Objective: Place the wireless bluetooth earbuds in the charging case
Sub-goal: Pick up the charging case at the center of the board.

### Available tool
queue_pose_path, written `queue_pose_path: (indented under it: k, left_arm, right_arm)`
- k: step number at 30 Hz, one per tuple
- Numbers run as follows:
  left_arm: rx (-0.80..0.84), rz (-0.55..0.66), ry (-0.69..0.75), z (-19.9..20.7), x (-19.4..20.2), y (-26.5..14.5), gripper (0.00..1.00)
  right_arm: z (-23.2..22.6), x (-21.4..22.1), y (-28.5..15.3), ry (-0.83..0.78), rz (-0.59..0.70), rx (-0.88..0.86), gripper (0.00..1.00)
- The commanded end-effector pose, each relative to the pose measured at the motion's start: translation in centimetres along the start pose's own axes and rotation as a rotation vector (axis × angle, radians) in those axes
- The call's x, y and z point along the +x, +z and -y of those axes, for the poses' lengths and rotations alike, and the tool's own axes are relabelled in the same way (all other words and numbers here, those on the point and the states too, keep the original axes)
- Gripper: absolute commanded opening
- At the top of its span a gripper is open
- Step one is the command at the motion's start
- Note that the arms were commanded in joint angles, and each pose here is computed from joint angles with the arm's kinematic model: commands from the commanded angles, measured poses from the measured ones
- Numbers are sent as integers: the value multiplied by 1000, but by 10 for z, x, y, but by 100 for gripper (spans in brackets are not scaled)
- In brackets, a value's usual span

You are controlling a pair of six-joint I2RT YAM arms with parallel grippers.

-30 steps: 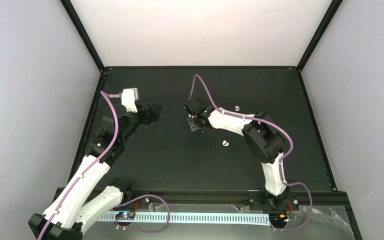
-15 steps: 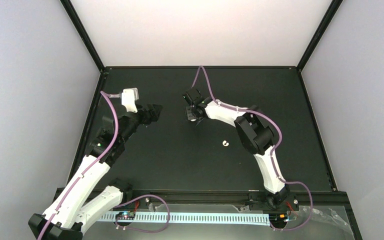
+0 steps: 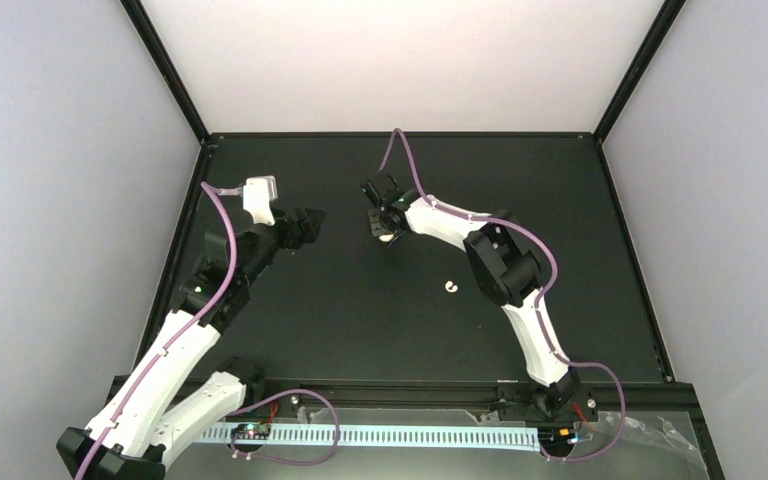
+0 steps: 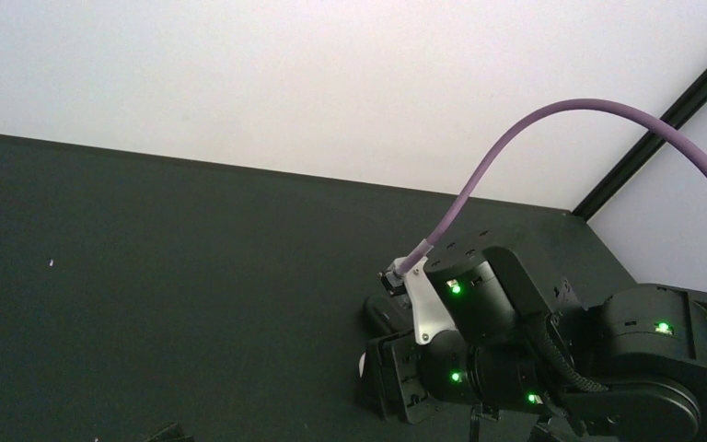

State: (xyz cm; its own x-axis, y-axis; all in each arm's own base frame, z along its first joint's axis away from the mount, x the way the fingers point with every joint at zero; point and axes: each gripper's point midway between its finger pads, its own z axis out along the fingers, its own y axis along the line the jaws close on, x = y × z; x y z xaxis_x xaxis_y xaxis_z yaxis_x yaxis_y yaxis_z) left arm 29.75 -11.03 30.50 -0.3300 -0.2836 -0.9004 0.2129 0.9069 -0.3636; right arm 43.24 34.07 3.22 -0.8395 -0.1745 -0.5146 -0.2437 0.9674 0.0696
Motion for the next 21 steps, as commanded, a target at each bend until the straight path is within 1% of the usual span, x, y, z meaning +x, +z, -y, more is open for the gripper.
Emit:
queue_pose_path:
  k: [1,10,21]
  left_arm:
    - [25,36,-9,5,-9,-4,99]
    - [28,43,-9,6,-10,-6,99]
    - [30,45,-9,6,-11,-7,99]
  right_arm:
    - [8,30,13,-40,-97,55,60]
    - [-1,32,20,-107,-107,63,52]
    - [0,32,4,-213,-93,65,37]
